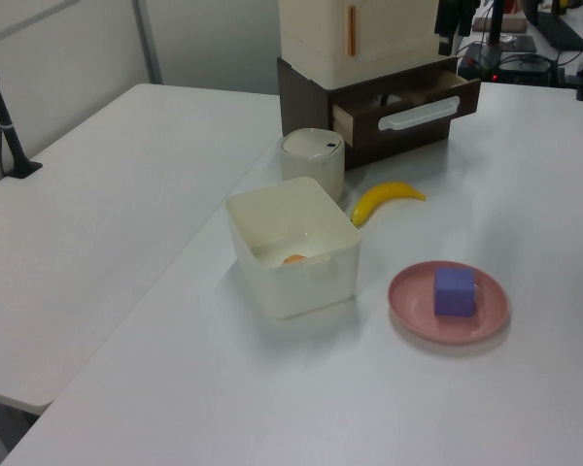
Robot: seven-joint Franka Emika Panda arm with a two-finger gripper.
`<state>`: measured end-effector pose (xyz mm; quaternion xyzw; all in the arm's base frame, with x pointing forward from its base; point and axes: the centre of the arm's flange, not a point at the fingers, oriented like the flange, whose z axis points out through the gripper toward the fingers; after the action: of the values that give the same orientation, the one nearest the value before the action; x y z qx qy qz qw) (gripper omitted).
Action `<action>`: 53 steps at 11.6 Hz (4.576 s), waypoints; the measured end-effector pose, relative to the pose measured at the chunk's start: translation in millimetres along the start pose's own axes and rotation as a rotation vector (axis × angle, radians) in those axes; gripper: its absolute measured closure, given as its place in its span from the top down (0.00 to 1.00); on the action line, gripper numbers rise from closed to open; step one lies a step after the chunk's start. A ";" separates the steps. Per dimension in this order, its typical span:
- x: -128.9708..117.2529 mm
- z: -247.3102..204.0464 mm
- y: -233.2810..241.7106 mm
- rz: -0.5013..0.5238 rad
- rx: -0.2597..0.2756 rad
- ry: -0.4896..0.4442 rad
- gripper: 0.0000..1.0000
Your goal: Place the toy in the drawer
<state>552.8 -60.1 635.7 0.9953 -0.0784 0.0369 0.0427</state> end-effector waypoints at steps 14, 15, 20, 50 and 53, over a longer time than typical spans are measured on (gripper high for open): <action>85.9 94.2 69.0 0.260 -0.213 0.131 1.00; 92.4 106.3 71.9 0.276 -0.215 0.146 1.00; 114.4 160.5 71.6 0.294 -0.264 0.170 1.00; 125.9 182.2 62.3 0.246 -0.292 0.174 1.00; 112.5 152.4 54.8 0.266 -0.273 0.135 1.00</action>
<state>665.0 -145.1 497.6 0.9564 -0.2106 0.0979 0.1769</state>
